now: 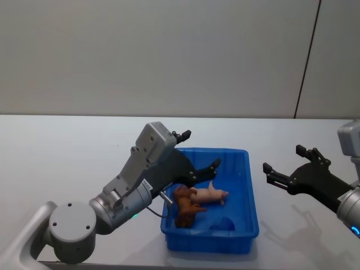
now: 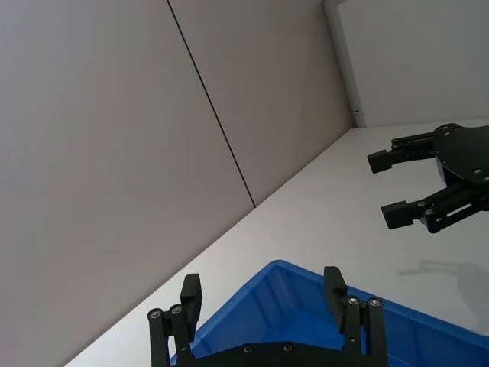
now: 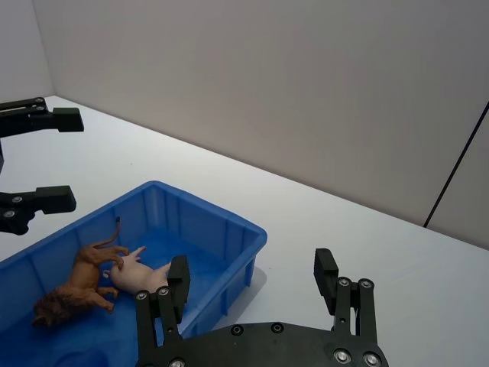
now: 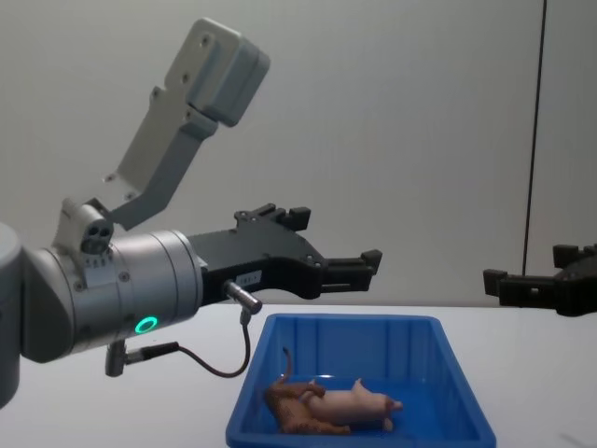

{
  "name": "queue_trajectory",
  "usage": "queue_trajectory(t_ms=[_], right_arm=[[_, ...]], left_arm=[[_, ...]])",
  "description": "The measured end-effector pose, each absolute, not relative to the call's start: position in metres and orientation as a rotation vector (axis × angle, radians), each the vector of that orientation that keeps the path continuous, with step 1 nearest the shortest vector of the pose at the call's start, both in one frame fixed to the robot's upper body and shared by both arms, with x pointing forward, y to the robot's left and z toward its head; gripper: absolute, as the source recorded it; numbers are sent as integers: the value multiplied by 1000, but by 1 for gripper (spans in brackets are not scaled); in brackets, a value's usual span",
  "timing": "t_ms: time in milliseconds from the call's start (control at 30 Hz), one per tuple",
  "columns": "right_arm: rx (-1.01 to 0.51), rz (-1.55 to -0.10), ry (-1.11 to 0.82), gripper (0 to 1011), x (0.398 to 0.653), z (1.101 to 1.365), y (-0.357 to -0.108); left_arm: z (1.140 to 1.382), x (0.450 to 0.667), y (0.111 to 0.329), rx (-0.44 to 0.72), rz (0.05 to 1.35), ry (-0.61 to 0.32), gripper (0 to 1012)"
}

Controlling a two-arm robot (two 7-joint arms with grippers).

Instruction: Pick up the two dolls from the table and place them into the box.

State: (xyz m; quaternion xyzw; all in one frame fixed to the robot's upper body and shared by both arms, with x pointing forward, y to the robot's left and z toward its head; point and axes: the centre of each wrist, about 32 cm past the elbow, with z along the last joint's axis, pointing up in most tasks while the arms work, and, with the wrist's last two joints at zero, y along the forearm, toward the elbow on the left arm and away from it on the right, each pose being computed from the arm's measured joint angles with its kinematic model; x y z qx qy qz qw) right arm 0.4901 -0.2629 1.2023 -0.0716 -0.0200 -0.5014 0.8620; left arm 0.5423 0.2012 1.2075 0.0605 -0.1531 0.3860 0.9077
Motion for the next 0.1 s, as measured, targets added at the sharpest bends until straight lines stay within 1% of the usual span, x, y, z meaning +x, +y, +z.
queue_trajectory(t_ms=[100], right_arm=[[-150,-1052,-42,1001,490,1202,-263]], left_arm=[[1209,541,202,122,798,-321,1001]])
